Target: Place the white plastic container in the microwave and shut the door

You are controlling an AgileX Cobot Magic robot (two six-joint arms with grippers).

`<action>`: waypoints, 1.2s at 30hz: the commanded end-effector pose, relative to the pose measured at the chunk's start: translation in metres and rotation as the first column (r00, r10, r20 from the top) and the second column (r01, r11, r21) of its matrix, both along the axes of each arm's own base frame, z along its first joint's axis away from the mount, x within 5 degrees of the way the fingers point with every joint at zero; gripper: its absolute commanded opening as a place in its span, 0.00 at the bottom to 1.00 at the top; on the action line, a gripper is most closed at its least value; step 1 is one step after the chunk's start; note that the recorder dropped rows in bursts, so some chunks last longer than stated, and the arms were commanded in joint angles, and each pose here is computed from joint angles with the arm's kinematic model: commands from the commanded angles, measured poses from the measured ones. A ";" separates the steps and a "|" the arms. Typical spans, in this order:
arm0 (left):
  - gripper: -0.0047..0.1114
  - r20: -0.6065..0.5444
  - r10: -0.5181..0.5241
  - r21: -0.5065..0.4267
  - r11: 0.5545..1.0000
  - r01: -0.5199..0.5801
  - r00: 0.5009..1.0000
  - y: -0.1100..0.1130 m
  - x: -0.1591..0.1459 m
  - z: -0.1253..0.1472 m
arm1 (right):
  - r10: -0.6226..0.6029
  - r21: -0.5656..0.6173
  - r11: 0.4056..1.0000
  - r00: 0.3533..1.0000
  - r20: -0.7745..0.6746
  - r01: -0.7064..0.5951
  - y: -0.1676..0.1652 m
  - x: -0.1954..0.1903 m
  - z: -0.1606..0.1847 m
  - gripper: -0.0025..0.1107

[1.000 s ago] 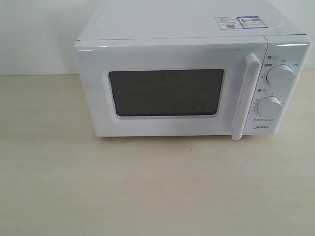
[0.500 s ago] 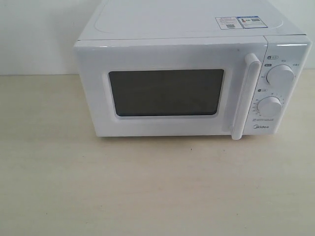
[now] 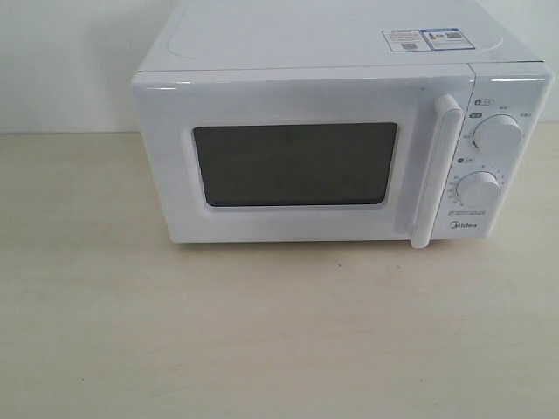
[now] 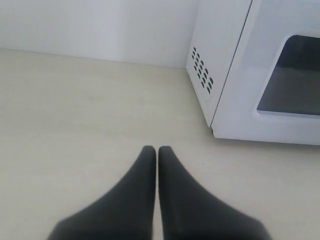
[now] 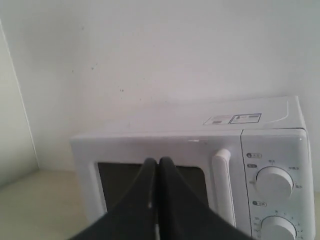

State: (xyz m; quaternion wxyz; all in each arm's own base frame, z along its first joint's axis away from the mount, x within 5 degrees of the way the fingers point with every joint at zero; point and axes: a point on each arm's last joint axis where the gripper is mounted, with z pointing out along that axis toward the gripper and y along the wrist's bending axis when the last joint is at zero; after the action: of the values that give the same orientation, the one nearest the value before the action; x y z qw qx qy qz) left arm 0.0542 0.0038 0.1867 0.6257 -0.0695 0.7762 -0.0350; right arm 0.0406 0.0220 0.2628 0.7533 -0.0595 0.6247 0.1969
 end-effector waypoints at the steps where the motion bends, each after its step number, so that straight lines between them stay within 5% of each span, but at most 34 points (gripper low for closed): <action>1: 0.07 -0.003 0.001 -0.001 1.000 -0.001 1.000 0.000 0.000 -0.001 | -0.004 -0.072 0.997 0.995 -0.104 -0.003 0.001 0.001 -0.012 0.02; 8: 0.07 -0.003 0.001 -0.001 1.000 -0.001 1.000 0.000 0.000 -0.001 | -0.147 -0.158 0.982 0.942 -0.300 0.103 -0.010 0.004 -0.032 0.02; 12: 0.07 -0.003 0.001 -0.001 1.000 -0.001 1.000 0.000 0.000 -0.001 | -0.191 -0.205 0.970 0.937 -0.292 0.133 -0.014 0.005 -0.033 0.02; 24: 0.07 -0.003 0.001 -0.001 1.000 -0.001 1.000 0.000 0.000 -0.001 | -0.184 -0.159 0.976 0.958 -0.219 0.151 -0.014 0.006 -0.025 0.02; 36: 0.07 -0.003 0.001 -0.001 1.000 -0.001 1.000 0.000 0.000 -0.001 | -0.377 -0.053 0.925 0.890 -0.256 0.377 -0.024 0.006 -0.026 0.02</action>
State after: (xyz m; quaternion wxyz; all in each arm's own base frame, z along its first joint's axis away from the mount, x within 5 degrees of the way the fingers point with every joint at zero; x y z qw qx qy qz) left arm 0.0542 0.0038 0.1867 0.6257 -0.0695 0.7762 -0.0350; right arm 0.0472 -0.0003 0.2378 0.6843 0.0656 0.7241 0.0555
